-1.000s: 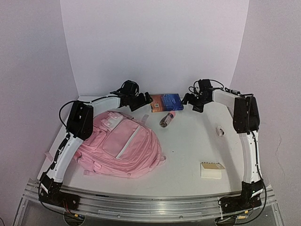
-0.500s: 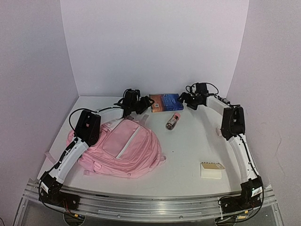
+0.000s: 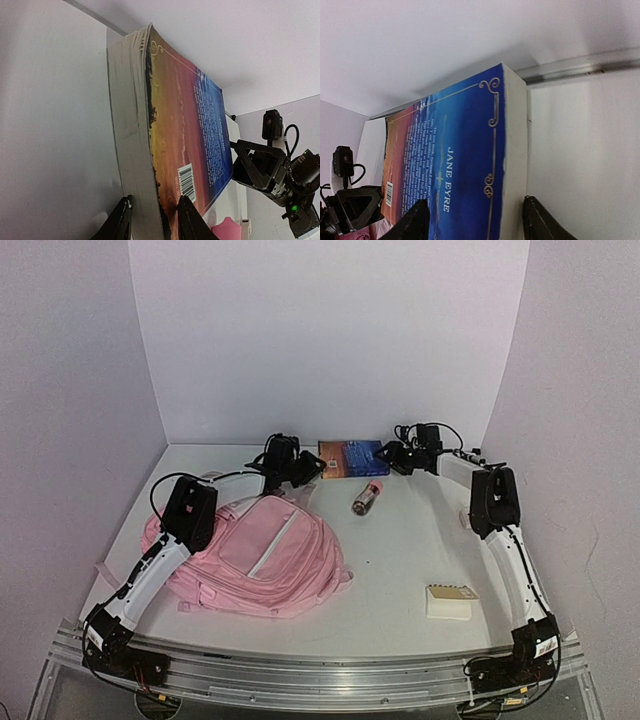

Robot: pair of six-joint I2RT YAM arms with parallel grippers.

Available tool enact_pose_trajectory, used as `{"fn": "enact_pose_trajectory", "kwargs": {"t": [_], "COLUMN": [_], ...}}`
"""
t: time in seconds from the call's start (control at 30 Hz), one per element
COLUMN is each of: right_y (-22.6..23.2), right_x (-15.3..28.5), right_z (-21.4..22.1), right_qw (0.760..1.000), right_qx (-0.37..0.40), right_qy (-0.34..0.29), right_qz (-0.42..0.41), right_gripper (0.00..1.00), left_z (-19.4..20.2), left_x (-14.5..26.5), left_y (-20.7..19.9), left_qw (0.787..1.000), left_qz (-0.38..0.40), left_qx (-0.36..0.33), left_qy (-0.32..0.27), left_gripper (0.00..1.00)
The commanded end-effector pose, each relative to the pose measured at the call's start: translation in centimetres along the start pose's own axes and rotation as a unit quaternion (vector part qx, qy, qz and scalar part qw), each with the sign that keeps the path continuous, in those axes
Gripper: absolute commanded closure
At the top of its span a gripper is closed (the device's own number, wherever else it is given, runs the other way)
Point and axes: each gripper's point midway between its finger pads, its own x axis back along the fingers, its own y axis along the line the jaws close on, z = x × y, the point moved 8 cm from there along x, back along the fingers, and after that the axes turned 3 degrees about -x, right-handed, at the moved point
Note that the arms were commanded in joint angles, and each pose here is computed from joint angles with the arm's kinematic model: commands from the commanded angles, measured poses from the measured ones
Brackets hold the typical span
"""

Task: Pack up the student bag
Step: Move the book to the center of the board.

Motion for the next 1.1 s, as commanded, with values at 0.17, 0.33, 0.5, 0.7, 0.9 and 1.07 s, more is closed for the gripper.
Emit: {"fn": "enact_pose_trajectory", "kwargs": {"t": [0.17,0.33,0.5,0.7,0.9,1.07], "right_y": [4.8,6.2,6.7,6.4,5.6,5.2], "right_x": [4.4,8.6,13.0,18.2,20.7,20.2], "right_z": [4.7,7.2,11.2,15.9,17.2,16.6], "right_qw": [0.993,0.991,0.985,0.978,0.973,0.971], "right_qx": [-0.008,-0.002,-0.033,-0.055,-0.054,-0.027], "right_qy": [0.12,0.133,0.162,0.174,0.161,0.164], "right_qz": [-0.022,0.02,0.044,0.102,0.154,0.171], "right_gripper": [0.6,0.61,0.63,0.62,0.6,0.6], "left_z": [7.5,12.5,18.0,22.0,26.0,29.9], "left_x": [-0.3,1.0,2.7,4.7,9.4,13.3], "left_y": [-4.4,-7.5,-9.8,-10.9,-11.1,-12.1], "left_qw": [0.994,0.984,0.972,0.957,0.944,0.932], "left_qz": [-0.021,-0.023,-0.026,-0.049,-0.063,-0.052], "left_qx": [-0.052,-0.08,-0.101,-0.113,-0.119,-0.112], "left_qy": [0.094,0.16,0.212,0.264,0.301,0.341], "left_gripper": [0.89,0.98,1.0,1.0,1.0,1.0]}}
